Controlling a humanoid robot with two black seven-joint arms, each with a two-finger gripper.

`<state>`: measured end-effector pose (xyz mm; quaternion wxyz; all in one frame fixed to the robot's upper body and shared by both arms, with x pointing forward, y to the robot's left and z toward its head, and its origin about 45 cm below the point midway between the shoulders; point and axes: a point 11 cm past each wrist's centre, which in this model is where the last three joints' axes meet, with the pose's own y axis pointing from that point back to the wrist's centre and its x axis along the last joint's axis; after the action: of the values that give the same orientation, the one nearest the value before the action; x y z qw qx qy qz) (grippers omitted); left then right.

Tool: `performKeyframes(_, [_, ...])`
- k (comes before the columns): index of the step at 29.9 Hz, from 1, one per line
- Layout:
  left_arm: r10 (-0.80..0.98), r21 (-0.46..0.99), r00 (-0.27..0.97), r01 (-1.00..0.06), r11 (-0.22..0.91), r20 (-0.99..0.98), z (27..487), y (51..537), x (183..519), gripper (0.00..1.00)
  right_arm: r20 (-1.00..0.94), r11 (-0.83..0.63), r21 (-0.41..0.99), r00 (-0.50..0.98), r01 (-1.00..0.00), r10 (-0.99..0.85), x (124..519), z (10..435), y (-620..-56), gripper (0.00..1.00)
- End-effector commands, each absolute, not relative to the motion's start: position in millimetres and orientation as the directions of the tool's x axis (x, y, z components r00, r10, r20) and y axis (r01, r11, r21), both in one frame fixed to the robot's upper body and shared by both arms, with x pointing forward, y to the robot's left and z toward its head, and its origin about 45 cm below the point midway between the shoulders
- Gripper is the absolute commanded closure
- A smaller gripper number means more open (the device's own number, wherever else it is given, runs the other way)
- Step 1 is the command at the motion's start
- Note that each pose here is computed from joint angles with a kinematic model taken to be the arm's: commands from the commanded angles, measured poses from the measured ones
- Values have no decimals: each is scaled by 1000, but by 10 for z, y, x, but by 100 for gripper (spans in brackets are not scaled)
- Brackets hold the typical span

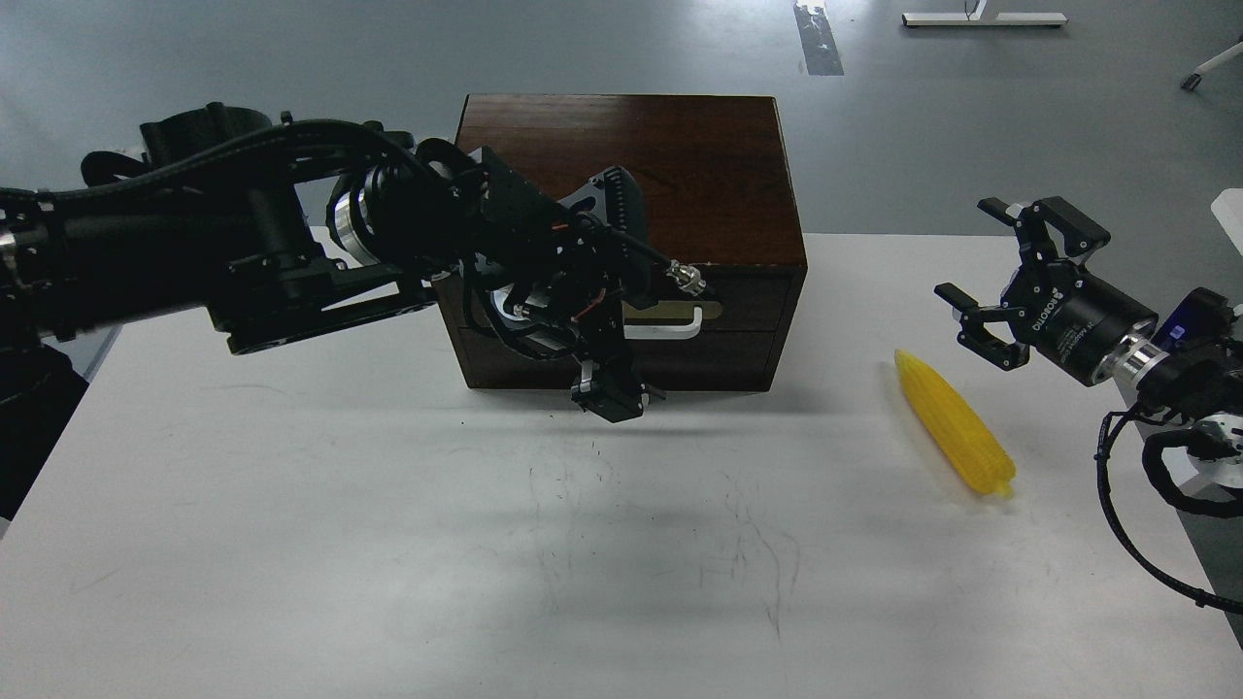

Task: Put corn in drawer with both arms

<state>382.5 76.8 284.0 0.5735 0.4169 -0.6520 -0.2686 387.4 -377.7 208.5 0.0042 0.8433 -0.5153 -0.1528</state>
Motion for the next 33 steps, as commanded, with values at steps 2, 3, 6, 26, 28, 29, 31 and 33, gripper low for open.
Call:
performKeyframes(2, [-861,837,21,-247,487,508,2798,820,3878,2,-254,-469,166,422,-868,-870,3870,2079,-3778,0])
performKeyframes(3, [-862,837,23,-249,486,507,2799,826,3886,2,-254,-469,166,422,-868,-870,3870,2079,-3778,0])
performKeyframes(6, [-866,842,29,-251,477,499,2770,853,3896,2,-254,-469,166,422,-868,-870,3870,2079,-3778,0])
performKeyframes(26, [-887,869,57,-237,435,459,2576,975,3884,2,-255,-466,160,420,-870,-871,3877,2095,-3786,0])
performKeyframes(28, [-889,872,53,-231,432,454,2557,967,3867,2,-255,-466,158,420,-871,-871,3879,2099,-3786,0])
performKeyframes(29, [-890,872,51,-230,431,453,2558,963,3860,2,-255,-466,160,420,-870,-871,3877,2095,-3786,0])
performKeyframes(31, [-891,875,46,-221,431,451,2542,950,3833,2,-255,-466,158,420,-871,-871,3879,2099,-3786,0])
performKeyframes(33, [-892,876,42,-216,431,450,2530,944,3814,2,-255,-466,158,420,-871,-871,3879,2099,-3786,0])
